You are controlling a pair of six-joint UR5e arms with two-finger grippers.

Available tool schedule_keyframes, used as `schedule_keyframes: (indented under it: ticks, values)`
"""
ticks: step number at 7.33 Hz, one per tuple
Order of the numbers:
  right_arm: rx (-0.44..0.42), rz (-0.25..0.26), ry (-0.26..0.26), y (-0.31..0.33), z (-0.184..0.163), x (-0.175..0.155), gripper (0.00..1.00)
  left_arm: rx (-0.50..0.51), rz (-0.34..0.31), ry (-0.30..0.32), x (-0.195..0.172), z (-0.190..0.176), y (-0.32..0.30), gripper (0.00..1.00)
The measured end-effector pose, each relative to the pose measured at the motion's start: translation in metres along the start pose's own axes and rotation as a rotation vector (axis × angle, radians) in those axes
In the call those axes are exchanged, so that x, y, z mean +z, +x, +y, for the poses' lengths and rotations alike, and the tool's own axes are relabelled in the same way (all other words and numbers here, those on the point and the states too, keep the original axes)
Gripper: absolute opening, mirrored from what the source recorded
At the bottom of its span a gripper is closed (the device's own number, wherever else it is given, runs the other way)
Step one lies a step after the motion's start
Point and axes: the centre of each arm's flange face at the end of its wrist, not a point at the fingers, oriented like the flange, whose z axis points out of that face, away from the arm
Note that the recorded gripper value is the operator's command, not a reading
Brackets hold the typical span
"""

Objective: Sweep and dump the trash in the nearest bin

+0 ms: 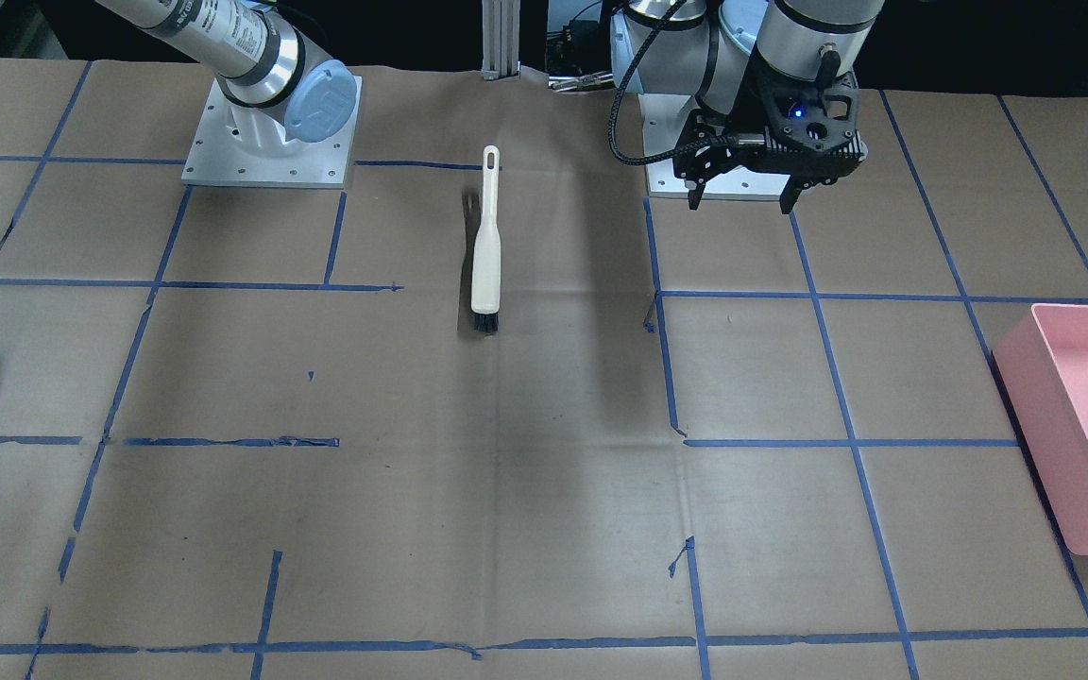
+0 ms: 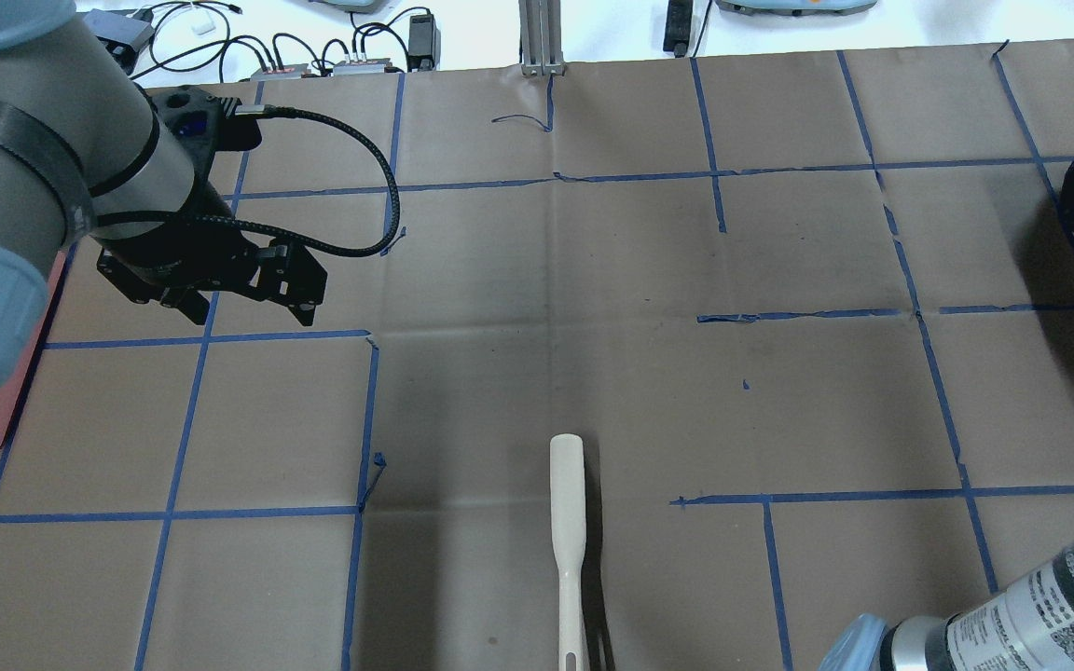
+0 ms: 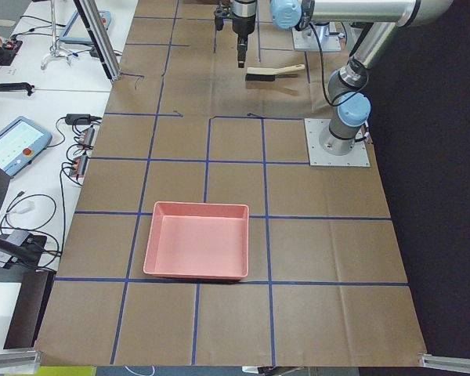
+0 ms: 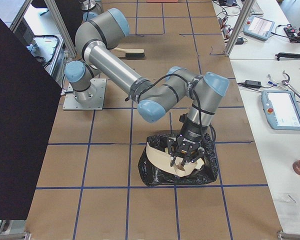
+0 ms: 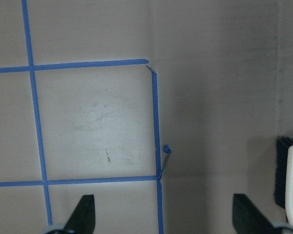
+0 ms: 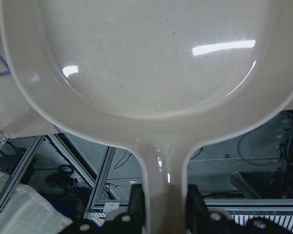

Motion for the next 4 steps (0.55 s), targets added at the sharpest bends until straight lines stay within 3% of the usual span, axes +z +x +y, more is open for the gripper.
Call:
schedule_keyframes:
  ticks: [2, 4]
  values:
    - [0.062, 0.038, 0.070, -0.052, -0.027, -0.026, 0.02, 0.000, 0.001, 0.003, -0.001, 0.001, 0.000, 1.00]
    - [0.172, 0.105, 0.182, -0.098, -0.055, -0.053, 0.03, 0.000, 0.001, 0.015, -0.006, 0.004, 0.000, 1.00]
